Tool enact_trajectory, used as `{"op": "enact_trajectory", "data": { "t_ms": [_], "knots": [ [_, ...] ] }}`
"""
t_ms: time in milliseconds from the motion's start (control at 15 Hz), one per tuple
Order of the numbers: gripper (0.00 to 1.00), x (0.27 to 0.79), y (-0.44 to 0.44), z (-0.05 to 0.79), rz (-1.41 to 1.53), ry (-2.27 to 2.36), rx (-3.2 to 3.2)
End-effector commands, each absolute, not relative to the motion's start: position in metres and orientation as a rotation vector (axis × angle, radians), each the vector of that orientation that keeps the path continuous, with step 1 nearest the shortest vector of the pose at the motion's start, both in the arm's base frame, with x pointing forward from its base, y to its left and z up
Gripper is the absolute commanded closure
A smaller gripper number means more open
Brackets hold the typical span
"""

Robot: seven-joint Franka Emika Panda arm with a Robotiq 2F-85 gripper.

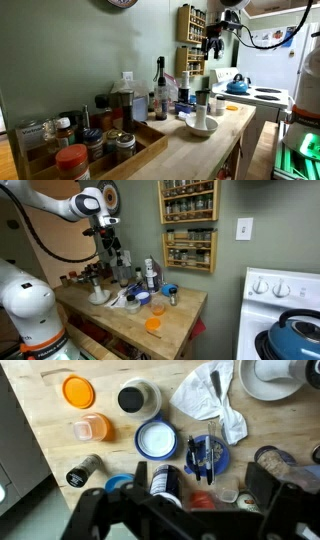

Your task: Move the cup on the right to the condiment tray

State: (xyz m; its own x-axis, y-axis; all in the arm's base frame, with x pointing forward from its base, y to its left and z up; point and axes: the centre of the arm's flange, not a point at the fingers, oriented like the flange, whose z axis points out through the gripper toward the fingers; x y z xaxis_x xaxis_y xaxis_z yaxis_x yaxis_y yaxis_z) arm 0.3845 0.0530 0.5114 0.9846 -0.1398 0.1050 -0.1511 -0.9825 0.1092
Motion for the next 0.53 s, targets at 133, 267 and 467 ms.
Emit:
{"op": "enact_trajectory", "data": {
  "t_ms": [133, 267, 467],
  "knots": [
    [0.0, 0.385, 0.053, 0.511, 0.147, -0.222, 3.013],
    [0.0, 0.385, 0.053, 0.511, 0.147, -0.222, 3.013],
    [0.0, 0.401, 0.03, 0.494, 0.104, -0.283, 3.055]
  ]
}}
